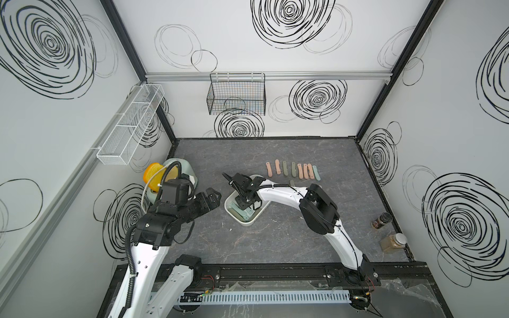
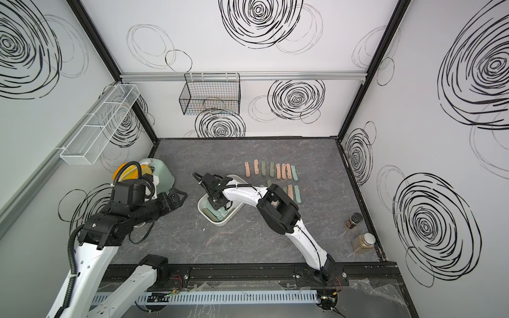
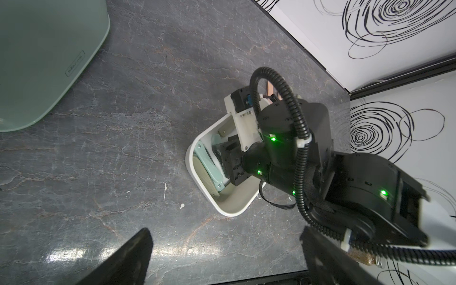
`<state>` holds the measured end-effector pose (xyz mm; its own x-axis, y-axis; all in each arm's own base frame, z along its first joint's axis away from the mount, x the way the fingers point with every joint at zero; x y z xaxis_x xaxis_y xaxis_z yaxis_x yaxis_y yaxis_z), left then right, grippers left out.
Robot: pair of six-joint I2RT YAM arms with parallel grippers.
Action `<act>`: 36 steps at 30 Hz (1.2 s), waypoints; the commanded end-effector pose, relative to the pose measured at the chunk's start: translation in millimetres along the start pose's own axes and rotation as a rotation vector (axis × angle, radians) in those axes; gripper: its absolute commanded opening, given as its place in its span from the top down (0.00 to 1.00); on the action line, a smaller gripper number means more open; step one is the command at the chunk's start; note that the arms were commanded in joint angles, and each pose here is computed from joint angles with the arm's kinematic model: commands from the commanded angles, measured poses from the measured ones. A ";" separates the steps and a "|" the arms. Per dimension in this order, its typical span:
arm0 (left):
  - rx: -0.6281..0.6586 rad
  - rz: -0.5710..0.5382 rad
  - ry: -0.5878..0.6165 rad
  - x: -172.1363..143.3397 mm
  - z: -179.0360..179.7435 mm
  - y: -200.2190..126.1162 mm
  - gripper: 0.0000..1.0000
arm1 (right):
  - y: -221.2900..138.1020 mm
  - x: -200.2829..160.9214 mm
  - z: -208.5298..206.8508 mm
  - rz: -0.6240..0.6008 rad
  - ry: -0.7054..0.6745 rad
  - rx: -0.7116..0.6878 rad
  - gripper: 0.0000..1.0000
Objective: Take the fruit knife out of the storage box
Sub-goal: Pick up the fruit knife from the storage box.
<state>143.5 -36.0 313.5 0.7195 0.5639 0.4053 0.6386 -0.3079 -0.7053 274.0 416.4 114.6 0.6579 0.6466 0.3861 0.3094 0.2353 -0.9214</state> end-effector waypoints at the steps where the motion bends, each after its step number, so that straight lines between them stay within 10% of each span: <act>1: 0.003 0.015 0.012 -1.9 4.0 5.1 0.02 | 18.1 -17.4 -2.5 0.108 -0.023 -0.026 0.54; 10: -0.006 0.034 0.001 -1.4 5.3 14.9 0.02 | 24.8 -19.5 -3.3 0.146 -0.007 0.033 0.88; 36: -0.100 0.062 -0.062 13.6 -10.9 51.0 0.02 | -69.8 39.7 -64.5 -0.034 0.116 0.032 0.88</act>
<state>180.0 -48.6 283.7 0.7527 0.5854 0.3014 0.5914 -0.3999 -0.7002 322.3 386.5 157.6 0.7341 0.5695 0.3697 0.2867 0.2335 -0.9291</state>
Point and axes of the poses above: each gripper's point midway between its finger pads, its own y axis out along the fingers, its own z axis along the line the jaws close on, x = y × z, the point moved 10 cm from there along -y, back along the fingers, and after that the axes turned 5 degrees about -y, right-handed, at the moved point
